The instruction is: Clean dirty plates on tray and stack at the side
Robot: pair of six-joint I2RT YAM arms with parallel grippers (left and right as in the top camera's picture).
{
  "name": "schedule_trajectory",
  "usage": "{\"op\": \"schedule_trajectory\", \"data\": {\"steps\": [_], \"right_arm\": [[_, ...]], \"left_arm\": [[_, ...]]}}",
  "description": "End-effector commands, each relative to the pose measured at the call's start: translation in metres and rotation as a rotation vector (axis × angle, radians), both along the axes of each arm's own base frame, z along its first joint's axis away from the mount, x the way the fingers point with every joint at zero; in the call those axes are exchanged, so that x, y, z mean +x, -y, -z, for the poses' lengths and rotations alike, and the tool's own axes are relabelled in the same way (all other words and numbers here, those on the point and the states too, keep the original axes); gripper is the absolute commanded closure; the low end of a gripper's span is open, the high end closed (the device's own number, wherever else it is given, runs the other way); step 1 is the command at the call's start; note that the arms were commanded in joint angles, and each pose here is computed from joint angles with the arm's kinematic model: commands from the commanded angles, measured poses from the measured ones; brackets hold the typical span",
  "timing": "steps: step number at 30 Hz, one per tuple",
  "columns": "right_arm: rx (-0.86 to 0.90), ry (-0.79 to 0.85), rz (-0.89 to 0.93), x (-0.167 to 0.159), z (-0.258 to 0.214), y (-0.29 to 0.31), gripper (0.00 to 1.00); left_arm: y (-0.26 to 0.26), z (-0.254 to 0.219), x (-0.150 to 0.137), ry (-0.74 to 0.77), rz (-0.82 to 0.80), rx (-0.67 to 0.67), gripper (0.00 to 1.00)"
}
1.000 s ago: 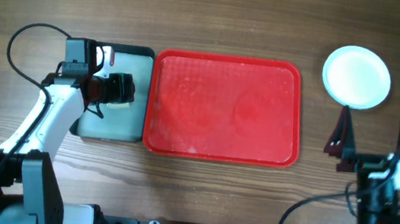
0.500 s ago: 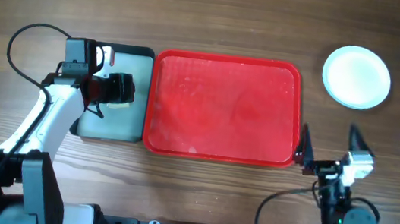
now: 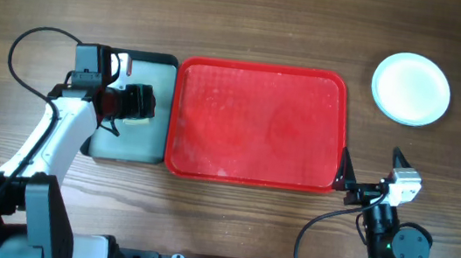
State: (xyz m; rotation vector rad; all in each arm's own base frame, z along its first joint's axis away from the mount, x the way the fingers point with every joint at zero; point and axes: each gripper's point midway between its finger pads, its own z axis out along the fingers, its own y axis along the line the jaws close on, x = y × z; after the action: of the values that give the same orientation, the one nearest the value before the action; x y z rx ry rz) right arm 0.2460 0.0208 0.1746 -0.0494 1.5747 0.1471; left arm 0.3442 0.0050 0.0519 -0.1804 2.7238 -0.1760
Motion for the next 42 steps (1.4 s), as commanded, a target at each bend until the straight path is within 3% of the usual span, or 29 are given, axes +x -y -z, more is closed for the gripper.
{"op": "schedule_trajectory", "data": {"steps": [1, 12, 14, 17, 20, 25, 34, 38, 42], "right_arm": [[-0.009, 0.014, -0.002, -0.001, -0.003, -0.001, 0.0], [-0.009, 0.014, -0.002, -0.001, -0.003, -0.001, 0.0], [-0.009, 0.014, -0.002, -0.001, -0.003, -0.001, 0.0], [-0.009, 0.014, -0.002, -0.001, -0.003, -0.001, 0.0], [-0.009, 0.015, -0.002, -0.001, -0.003, -0.001, 0.0], [-0.009, 0.014, -0.002, -0.001, -0.003, -0.001, 0.0], [-0.009, 0.014, -0.002, -0.001, -0.003, -0.001, 0.0], [-0.009, 0.015, -0.002, -0.001, -0.003, -0.001, 0.0], [-0.009, 0.014, -0.002, -0.001, -0.003, -0.001, 0.0]], "left_arm": [[0.004, 0.002, 0.0, -0.004, 0.014, -0.01, 0.0], [0.003, -0.01, 0.002, 0.033, 0.014, -0.006, 0.0], [0.002, -0.042, 0.005, 0.131, 0.011, 0.008, 0.0], [-0.028, -0.114, 0.0, 0.338, -0.087, 0.173, 0.0], [-0.026, -0.227, -0.041, 0.702, -0.119, 0.19, 0.0], [-0.018, -0.291, -0.121, 0.957, -0.127, 0.185, 0.0], [0.008, -0.259, -0.202, 0.961, -0.004, 0.117, 0.0], [0.007, -0.233, -0.204, 0.965, -0.009, 0.115, 0.0], [0.007, -0.212, -0.181, 0.982, -0.019, 0.118, 0.0]]}}
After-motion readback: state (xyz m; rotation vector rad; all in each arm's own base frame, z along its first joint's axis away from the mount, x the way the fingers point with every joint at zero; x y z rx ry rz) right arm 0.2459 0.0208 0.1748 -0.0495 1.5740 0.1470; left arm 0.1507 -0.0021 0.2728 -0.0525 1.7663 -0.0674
